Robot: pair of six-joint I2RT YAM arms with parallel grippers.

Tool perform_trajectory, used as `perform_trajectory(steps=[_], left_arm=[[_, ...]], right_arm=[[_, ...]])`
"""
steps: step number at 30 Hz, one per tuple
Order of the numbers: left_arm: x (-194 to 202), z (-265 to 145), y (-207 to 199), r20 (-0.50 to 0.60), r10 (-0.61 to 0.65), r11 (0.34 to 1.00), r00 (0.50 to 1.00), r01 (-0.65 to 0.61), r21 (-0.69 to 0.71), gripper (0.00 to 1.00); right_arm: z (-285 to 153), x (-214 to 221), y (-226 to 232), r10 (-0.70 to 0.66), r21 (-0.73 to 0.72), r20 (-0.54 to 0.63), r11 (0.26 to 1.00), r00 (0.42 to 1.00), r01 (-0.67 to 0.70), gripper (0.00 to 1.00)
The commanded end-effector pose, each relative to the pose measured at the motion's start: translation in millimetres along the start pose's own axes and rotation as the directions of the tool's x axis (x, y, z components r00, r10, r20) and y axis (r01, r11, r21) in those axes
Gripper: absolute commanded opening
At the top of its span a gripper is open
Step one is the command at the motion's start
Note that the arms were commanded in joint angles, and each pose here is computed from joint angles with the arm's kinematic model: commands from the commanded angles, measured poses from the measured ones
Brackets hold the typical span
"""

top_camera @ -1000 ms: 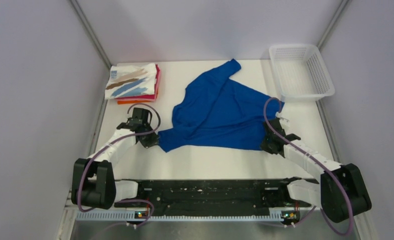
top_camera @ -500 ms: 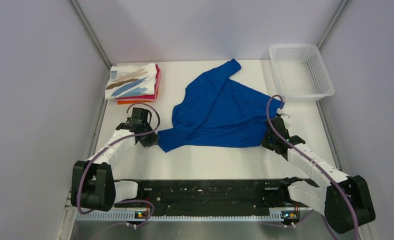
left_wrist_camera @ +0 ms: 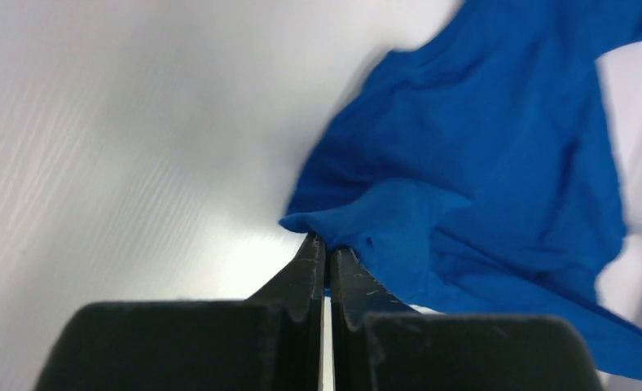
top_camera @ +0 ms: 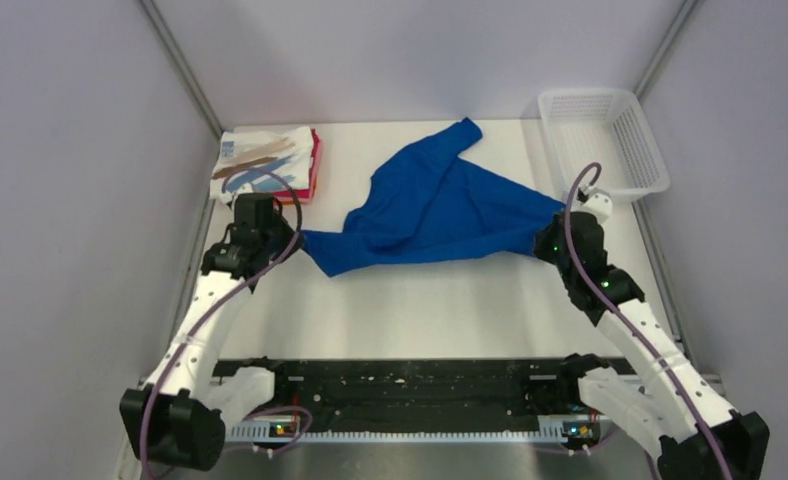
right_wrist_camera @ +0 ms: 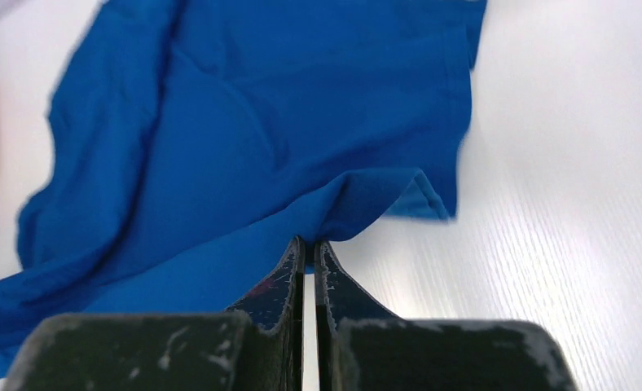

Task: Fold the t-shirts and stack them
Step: Flatten out the tshirt

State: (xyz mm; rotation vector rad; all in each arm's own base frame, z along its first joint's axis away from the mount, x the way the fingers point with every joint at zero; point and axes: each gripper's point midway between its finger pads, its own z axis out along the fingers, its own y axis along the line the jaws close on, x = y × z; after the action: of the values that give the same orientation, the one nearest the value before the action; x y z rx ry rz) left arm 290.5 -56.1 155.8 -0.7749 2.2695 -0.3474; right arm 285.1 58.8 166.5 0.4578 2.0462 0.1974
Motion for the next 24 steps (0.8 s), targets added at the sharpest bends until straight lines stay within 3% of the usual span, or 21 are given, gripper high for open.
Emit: perform_trajectory(steps=[1,7,15,24], left_arm=[[-67,-67,-48,0.246,-0.079,0.979,0.966,0.030,0.200,0.00],[-128,-188,-91,0.492,-0.215,0.886,0.844,-0.044,0.462,0.00],[-169,-341,-117,0.640,-0.291,0.789,0.711,-0.200,0.581,0.00],[-176,-516,-114,0.766,-0.415,0.646,0.491,-0.434,0.628,0.00]], right_arm=[[-37,-85,29,0.043,-0.108,0.239,0.994,0.970,-0.017,0.00],[-105,-165,51,0.094,-0.217,0.429,0.976,0.898,0.001,0.00],[-228,-253,82,0.172,-0.405,0.611,0.907,0.773,0.117,0.00],[-356,-292,105,0.238,-0.572,0.681,0.763,0.693,0.300,0.00]])
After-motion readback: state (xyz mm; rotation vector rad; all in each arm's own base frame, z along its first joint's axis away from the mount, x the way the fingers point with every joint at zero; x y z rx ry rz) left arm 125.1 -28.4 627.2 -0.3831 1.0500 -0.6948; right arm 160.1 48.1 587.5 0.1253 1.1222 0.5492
